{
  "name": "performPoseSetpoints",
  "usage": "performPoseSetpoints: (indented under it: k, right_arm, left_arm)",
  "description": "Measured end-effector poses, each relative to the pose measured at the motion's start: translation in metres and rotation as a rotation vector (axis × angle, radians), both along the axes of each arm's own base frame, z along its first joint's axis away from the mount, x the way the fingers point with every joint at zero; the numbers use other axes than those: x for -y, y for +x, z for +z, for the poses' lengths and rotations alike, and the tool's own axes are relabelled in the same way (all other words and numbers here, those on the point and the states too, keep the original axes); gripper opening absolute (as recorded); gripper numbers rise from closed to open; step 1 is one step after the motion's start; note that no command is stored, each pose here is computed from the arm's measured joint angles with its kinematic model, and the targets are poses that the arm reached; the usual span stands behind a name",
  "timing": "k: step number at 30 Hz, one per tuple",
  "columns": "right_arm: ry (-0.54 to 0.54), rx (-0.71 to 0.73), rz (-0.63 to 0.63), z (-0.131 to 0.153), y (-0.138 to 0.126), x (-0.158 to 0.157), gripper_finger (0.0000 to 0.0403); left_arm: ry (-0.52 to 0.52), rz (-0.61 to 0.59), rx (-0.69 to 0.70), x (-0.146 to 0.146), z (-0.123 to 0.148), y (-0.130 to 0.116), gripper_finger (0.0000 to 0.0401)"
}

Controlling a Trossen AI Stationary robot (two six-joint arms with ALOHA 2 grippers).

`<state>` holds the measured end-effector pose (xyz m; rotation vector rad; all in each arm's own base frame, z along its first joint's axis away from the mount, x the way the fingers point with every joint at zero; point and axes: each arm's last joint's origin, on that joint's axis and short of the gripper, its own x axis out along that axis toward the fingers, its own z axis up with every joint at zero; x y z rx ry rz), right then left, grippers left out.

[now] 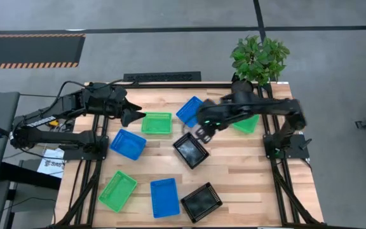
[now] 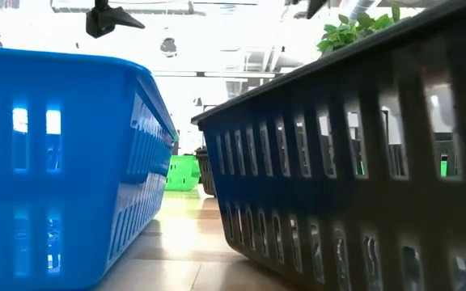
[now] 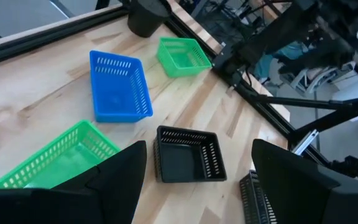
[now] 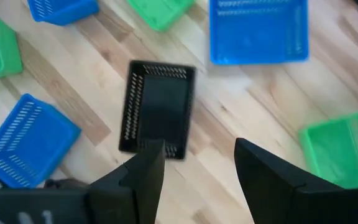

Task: Stack baskets by color
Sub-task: Move the black stacked bins slightly to the right on the table

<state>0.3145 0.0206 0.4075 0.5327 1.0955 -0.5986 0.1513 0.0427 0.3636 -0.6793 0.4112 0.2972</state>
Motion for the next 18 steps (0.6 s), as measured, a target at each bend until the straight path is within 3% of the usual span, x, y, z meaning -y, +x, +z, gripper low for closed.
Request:
performPoseSetpoints:
  k: [3,7,13,18]
  right_arm:
    - [0.01,-0.004,-0.062,-0.001,-0.031,0.004,0.0215]
    - [0.034,0.053,-0.166,-0.026,-0.061,0.006,0.0214]
    - [0.12,0.257,-0.203,-0.098,-0.064,0.007,0.0214]
    - [0.064,0.241,-0.091,-0.155,-0.052,0.007,0.0214]
  left_arm:
    - [-0.001,0.002,0.001,0.0,0.0,0.0,0.0279]
    - [-0.006,0.004,0.003,0.0,0.0,0.0,0.0279]
    - [-0.017,0.004,-0.004,-0.001,-0.001,0.003,0.0279]
    - [-0.028,-0.027,-0.015,-0.002,-0.004,0.009,0.0279]
